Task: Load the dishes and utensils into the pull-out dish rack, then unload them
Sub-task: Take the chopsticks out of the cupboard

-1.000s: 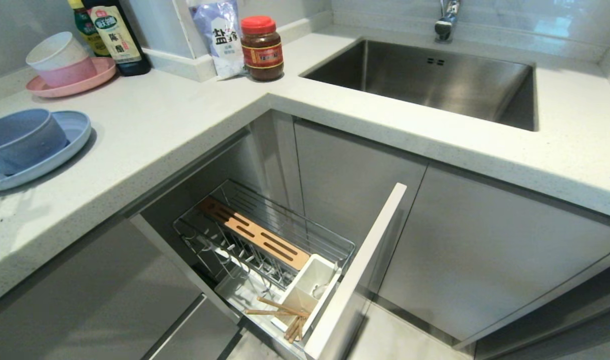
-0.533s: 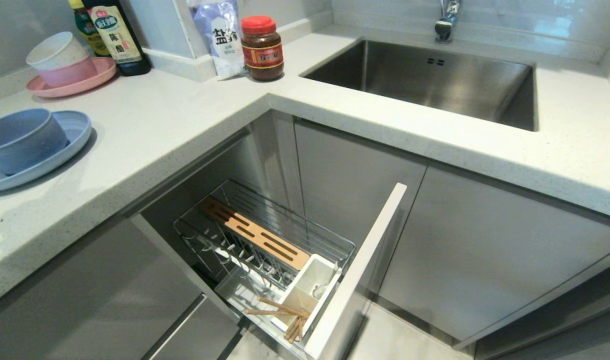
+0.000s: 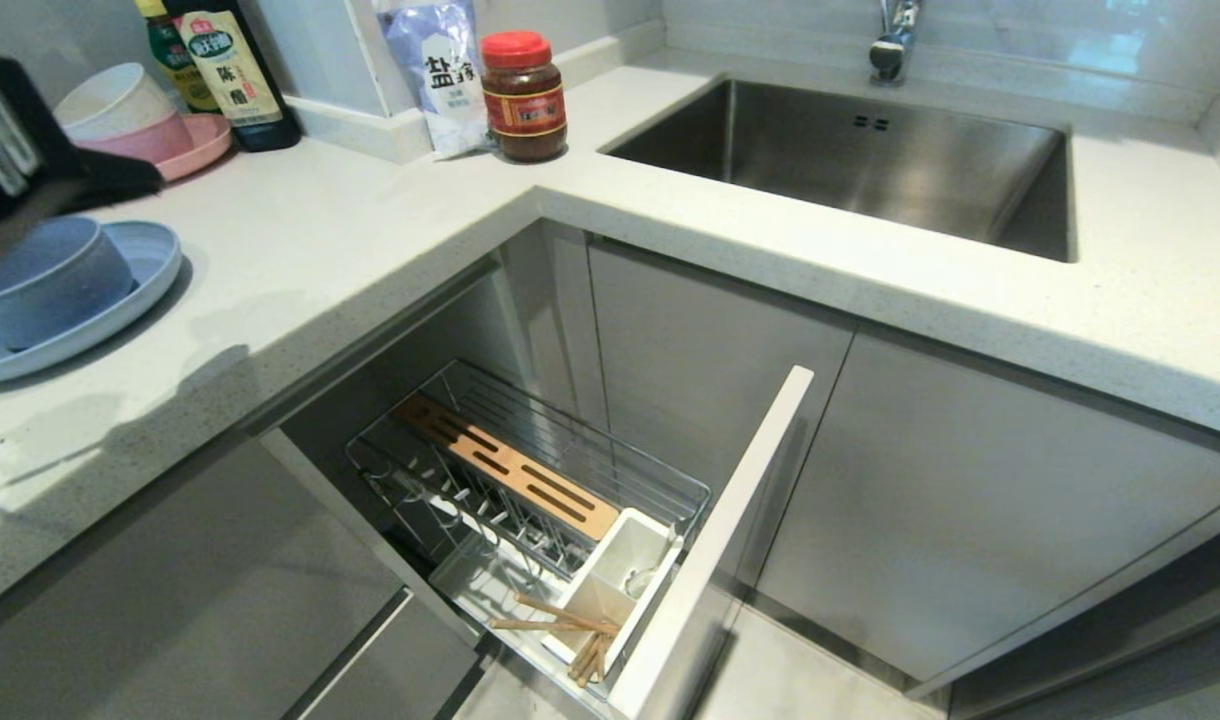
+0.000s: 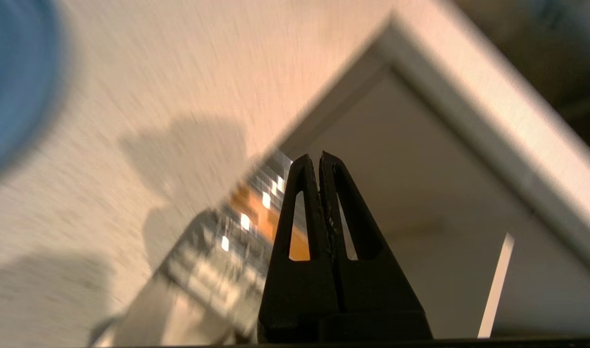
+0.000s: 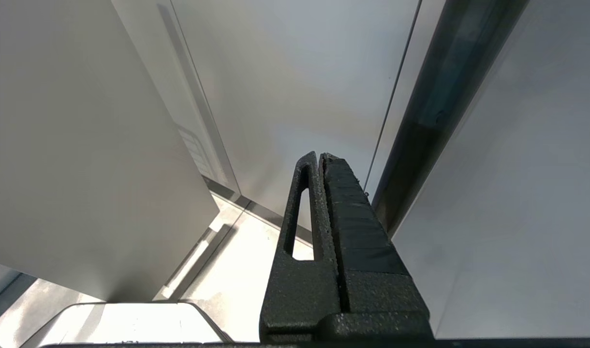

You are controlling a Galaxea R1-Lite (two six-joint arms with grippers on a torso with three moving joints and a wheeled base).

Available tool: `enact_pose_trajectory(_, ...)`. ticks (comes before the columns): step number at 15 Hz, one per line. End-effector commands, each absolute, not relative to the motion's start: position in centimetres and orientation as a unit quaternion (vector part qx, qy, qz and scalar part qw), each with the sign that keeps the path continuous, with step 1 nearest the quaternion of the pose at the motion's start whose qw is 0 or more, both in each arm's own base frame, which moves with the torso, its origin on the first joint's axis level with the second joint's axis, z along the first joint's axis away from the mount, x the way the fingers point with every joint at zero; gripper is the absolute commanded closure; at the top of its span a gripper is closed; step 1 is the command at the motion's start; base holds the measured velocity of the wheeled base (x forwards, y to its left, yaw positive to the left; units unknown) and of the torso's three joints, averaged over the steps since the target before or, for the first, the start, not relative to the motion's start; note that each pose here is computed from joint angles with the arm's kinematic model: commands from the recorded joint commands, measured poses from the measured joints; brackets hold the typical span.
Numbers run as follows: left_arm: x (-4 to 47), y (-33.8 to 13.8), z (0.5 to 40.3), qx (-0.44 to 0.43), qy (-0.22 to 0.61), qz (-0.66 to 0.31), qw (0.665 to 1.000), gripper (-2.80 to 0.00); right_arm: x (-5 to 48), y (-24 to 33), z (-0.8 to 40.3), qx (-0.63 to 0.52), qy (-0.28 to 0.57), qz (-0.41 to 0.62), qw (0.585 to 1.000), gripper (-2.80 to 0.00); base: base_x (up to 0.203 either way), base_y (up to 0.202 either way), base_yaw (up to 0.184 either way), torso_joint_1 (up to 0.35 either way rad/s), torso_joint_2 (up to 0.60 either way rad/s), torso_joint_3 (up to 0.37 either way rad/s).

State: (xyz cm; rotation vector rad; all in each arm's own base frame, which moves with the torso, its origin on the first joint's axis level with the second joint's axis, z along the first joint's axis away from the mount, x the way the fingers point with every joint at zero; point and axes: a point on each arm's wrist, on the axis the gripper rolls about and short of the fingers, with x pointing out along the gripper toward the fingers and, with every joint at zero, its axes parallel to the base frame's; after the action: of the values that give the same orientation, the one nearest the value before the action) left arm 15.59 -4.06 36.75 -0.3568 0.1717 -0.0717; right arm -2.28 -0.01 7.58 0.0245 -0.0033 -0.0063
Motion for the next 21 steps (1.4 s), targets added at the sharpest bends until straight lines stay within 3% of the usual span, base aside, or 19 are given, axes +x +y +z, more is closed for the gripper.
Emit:
enact_pose_trajectory(1,18.1,-6.4,34.0,-0.142,0.185,-0.054,0.971,0.0,-2.3,0.0,7.5,0.012,-0.003,-0.003,1.0,0.0,0.0,0.0,0.0,0.0,0.0,0.0)
enact_pose_trajectory(7,18.9,-8.7,30.2,-0.051,0.35,-0.089,0.931,0.0,-2.3,0.0,7.5,0.012,-0.003,-0.003,1.0,0.0,0.0,0.0,0.0,0.0,0.0,0.0)
enact_pose_trajectory(15,21.0,-11.2,26.0,-0.006,0.575,-0.187,0.796,0.0,-2.3,0.0,7.5,0.012,-0.003,-0.003,1.0,0.0,0.0,0.0,0.0,0.0,0.0,0.0)
enact_pose_trajectory(16,21.5,-11.6,25.3,0.0,0.593,-0.188,0.783,-2.8,-2.3,0.0,7.5,0.012,-0.003,-0.003,1.0,0.0,0.0,0.0,0.0,0.0,0.0,0.0)
enact_pose_trajectory(21,24.3,-13.2,21.9,0.014,0.662,-0.166,0.731,-2.8,-2.3,0.0,7.5,0.012,-0.003,-0.003,1.0,0.0,0.0,0.0,0.0,0.0,0.0,0.0)
